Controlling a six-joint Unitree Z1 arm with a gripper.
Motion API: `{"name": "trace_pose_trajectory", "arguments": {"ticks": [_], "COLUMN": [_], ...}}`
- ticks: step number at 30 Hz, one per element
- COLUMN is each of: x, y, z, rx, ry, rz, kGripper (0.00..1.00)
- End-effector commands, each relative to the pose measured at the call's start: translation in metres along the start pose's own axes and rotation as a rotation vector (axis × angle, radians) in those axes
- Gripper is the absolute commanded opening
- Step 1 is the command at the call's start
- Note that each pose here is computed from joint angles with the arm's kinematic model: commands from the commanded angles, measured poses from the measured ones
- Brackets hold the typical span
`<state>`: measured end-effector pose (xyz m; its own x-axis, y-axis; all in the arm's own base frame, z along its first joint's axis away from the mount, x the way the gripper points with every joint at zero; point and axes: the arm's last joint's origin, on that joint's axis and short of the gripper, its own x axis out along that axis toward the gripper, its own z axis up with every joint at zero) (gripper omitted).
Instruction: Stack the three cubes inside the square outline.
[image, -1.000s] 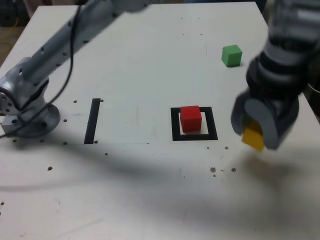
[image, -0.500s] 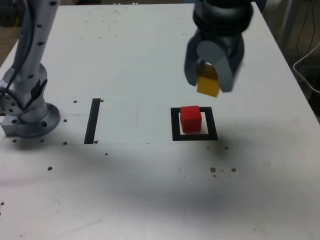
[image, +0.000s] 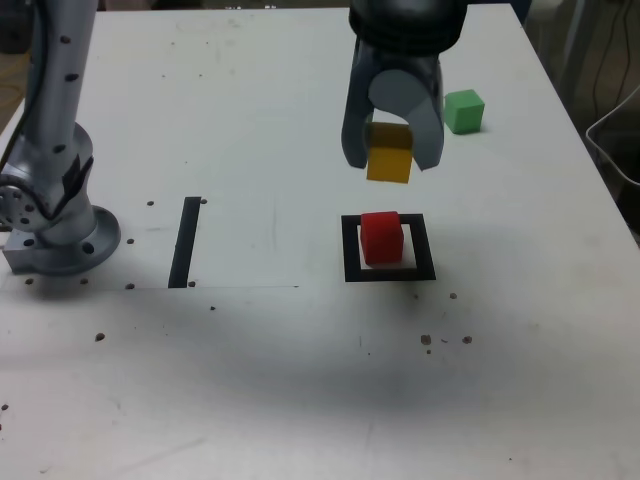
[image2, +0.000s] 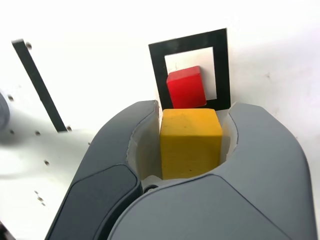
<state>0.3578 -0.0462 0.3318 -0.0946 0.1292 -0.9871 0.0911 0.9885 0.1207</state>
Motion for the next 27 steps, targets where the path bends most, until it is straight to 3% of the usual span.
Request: {"name": "trace_pose_trajectory", "arguments": {"ticks": [1,6,16,27], "x": [0.002,0.006,0.027,0.048], "y": [0.000,0.000,0.014,0.017], "z": [-0.002,-0.002,-0.001,0.008], "rx": [-0.039,-0.112,-0.136,-0.146], "ry": [0.022,0.028,0.064,0.088], "rz": [-0.009,-0.024,-0.039,-0.095], "kGripper": [0.18,0.20,0.19,0.19]}}
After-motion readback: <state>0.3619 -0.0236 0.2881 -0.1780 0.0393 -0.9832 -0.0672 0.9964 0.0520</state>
